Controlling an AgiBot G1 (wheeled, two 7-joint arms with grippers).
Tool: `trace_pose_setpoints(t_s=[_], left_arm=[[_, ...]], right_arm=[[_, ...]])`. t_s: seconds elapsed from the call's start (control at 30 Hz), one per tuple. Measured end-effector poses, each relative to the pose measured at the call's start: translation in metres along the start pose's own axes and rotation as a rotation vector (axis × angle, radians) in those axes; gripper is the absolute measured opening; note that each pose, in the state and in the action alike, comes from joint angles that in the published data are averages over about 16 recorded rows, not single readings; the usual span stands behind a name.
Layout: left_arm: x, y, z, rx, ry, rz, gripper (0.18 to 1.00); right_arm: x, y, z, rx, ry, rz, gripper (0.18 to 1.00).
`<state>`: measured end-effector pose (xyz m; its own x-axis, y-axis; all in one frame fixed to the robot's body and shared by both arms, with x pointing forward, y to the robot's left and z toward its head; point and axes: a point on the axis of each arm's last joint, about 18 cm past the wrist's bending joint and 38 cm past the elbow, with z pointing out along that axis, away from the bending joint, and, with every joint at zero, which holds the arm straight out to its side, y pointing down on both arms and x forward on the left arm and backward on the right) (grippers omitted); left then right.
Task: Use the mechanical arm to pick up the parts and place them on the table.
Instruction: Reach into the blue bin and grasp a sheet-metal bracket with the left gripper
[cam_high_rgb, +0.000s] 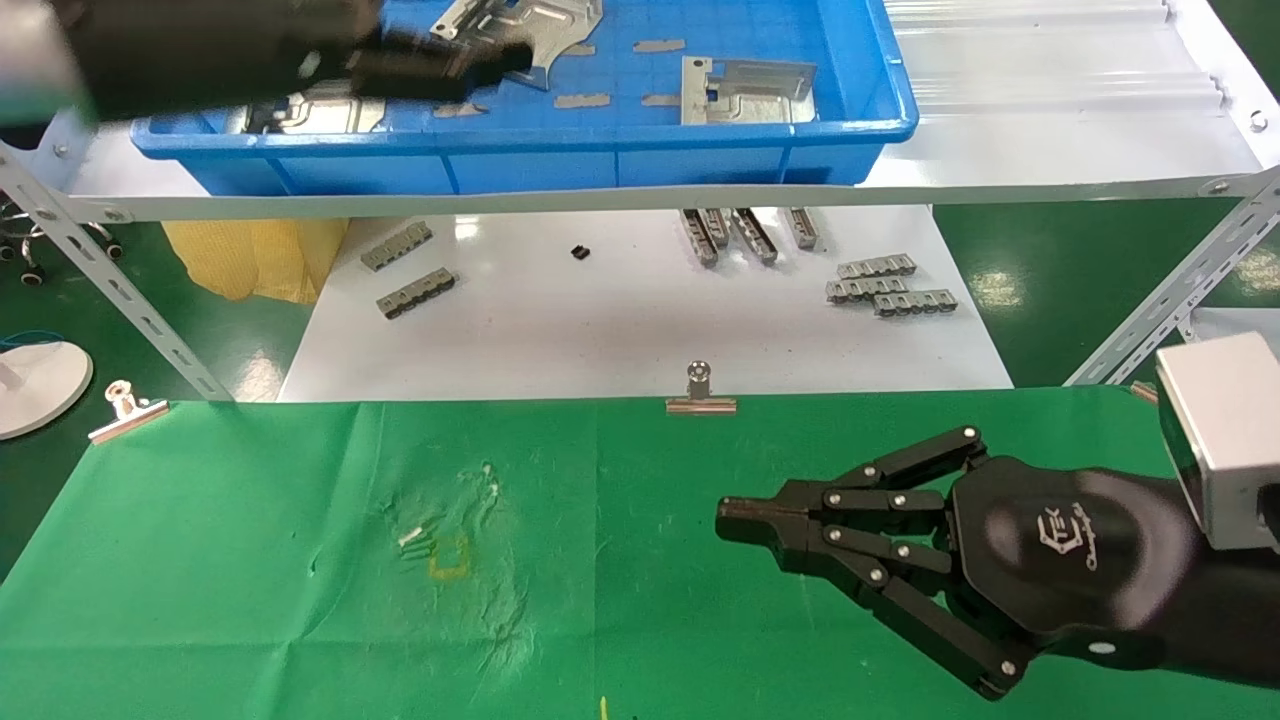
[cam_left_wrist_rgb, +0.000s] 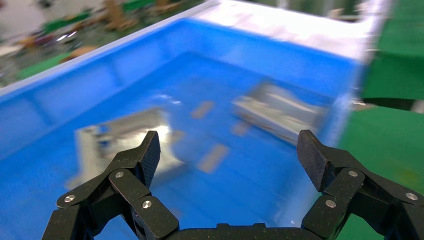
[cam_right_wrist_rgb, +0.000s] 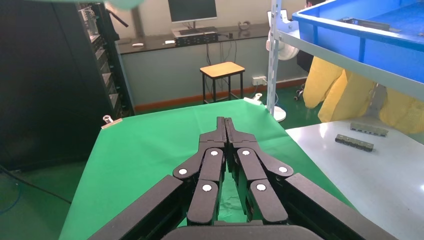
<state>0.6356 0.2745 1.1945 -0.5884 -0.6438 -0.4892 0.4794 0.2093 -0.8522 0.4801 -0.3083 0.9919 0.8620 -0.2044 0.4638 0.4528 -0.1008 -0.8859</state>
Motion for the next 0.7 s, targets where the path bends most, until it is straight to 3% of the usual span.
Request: trace_pose_setpoints(t_s=[0.3, 0.47, 0.7], left_arm=[[-0.039, -0.014, 0.064, -0.117, -0.253, -0.030, 1.001], [-0.045, -0.009, 0.078, -0.160, -0.331, -0.051, 0.999], [-0.045, 0.001, 0.083, -0.199, -0.357, -0.075, 0.982]], right_arm=[[0.000, 0.000, 0.000, 0.000, 0.000, 0.000, 0.191], [0.000, 0.000, 0.000, 0.000, 0.000, 0.000, 0.192], [0.000, 0.000, 0.000, 0.000, 0.000, 0.000, 0.205]])
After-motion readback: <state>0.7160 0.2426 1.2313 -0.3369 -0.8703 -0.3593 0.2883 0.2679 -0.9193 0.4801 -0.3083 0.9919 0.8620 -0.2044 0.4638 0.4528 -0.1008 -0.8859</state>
